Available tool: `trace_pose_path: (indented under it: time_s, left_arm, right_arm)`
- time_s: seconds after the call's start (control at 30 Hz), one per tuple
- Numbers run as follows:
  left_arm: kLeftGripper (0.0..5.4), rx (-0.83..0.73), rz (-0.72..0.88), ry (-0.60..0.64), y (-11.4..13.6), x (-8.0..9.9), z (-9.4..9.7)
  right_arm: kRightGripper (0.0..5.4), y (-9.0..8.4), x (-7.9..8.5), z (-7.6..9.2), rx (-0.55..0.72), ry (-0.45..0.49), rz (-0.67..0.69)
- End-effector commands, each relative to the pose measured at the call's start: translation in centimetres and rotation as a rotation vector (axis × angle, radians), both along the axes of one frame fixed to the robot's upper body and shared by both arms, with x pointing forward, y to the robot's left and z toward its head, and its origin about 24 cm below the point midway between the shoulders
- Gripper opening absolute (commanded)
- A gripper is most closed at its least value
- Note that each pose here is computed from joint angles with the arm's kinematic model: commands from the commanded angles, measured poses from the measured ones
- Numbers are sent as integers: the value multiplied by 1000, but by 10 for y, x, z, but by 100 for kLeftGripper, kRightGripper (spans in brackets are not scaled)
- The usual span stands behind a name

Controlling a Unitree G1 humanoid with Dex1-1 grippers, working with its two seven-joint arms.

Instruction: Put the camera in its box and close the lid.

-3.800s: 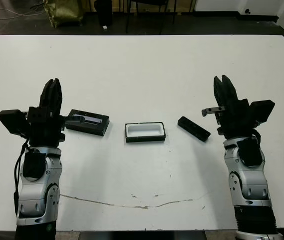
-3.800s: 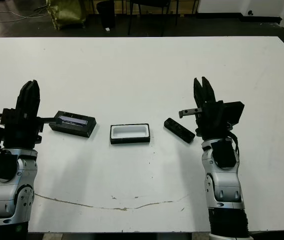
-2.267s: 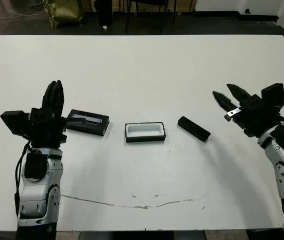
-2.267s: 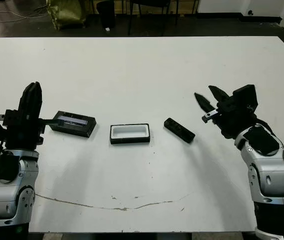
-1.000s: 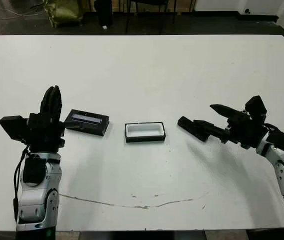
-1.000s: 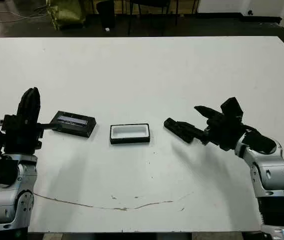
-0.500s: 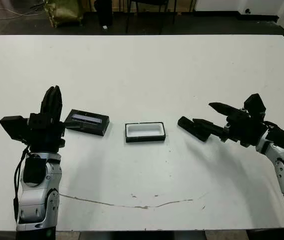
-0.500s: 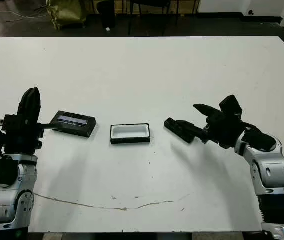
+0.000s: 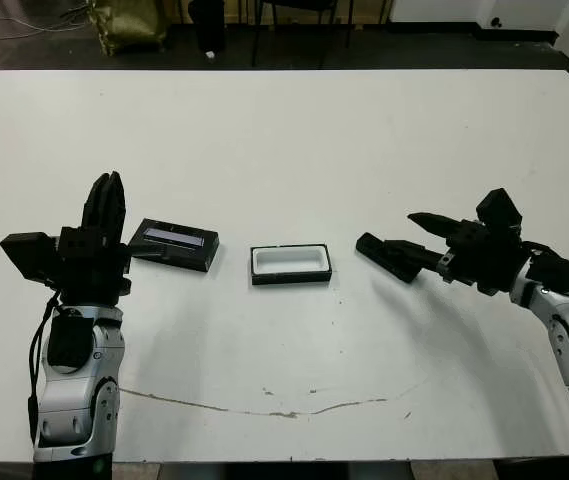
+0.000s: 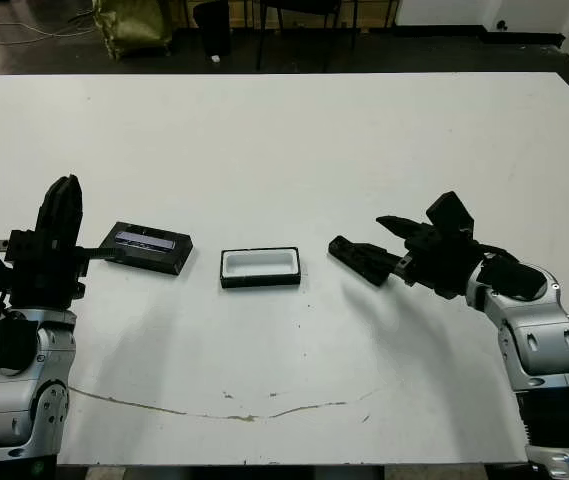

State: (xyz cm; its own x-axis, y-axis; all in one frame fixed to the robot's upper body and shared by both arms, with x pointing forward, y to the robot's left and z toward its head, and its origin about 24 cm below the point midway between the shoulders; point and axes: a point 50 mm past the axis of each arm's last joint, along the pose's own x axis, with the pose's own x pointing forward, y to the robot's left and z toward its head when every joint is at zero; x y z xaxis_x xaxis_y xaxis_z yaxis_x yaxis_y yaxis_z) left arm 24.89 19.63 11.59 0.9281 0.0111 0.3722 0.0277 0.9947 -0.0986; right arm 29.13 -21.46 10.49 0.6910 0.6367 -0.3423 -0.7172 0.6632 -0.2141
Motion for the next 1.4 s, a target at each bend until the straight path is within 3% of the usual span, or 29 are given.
trace_pose_path:
  time_s: [0.03, 0.2, 0.27, 0.37, 0.9, 1.4]
  left_arm:
    - [0, -5, 5, 43, 2, -2, -9]
    - [0, 8, 9, 43, 2, -2, -9]
    - [0, 9, 9, 42, 2, -2, -9]
    - [0, 15, 11, 40, 2, -1, -9]
    - [0, 12, 15, 44, 1, -2, -9]
    - [0, 5, 14, 43, 1, -2, -10]
  right_arm:
    - [221, -3, 1, -5, -51, 23, -7]
    - [156, -2, 1, -10, -69, 32, -7]
    - [153, -3, 1, -11, -71, 37, -4]
    - [179, -3, 1, -13, -80, 42, 2]
    - [533, -4, 2, -12, -54, 75, 58]
    - [537, -5, 2, -17, -43, 108, 52]
